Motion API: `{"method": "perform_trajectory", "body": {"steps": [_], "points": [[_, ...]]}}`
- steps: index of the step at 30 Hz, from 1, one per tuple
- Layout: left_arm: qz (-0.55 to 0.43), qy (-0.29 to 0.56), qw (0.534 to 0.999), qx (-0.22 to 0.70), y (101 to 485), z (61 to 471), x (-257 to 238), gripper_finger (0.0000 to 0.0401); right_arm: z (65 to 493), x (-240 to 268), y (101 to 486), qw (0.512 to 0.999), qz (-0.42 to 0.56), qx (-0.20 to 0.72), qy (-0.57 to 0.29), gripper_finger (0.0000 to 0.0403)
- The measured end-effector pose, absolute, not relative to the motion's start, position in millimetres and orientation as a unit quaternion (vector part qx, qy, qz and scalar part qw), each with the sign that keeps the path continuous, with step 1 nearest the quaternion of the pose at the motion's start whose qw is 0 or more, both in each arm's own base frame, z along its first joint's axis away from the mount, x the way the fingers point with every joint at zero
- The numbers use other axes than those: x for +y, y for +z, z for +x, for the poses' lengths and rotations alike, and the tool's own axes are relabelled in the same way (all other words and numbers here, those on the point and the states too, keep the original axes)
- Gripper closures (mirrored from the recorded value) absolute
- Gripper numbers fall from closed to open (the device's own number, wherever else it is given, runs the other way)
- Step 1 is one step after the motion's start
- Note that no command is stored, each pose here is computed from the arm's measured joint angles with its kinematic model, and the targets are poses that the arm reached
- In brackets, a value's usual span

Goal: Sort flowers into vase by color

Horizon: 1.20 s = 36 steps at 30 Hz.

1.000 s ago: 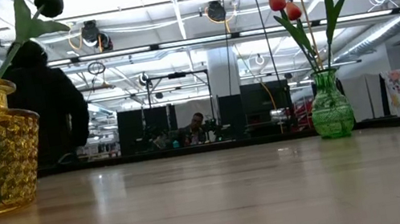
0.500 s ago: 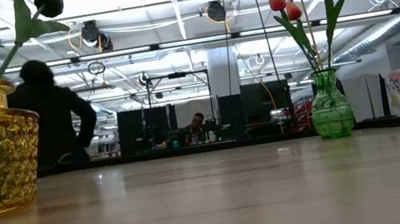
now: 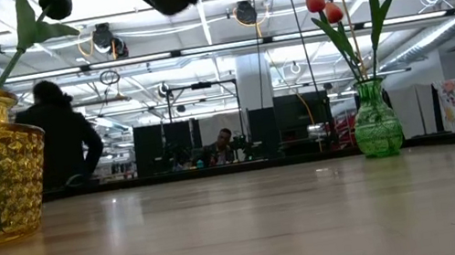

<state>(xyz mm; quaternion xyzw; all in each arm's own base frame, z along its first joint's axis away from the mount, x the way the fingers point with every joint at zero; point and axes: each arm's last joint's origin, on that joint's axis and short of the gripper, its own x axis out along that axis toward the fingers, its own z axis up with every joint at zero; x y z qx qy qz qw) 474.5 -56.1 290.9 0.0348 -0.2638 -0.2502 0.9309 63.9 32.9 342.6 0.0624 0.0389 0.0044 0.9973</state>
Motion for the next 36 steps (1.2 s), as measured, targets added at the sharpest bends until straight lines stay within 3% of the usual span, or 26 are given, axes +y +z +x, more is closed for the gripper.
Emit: {"method": "perform_trajectory", "body": {"steps": [20,27,36], "points": [[0.033,-0.258,0.926,-0.273,233,493,-70,0.0384,64,31,343,0.997,0.063,0.034,-0.027,0.0403],[0.027,-0.275,0.923,-0.269,232,493,-66,0.0384,64,31,343,0.997,0.064,0.032,-0.033,0.0403],[0.027,-0.296,0.923,-0.244,261,487,-66,0.0384,64,31,343,0.997,0.063,0.032,-0.035,0.0403]]}}
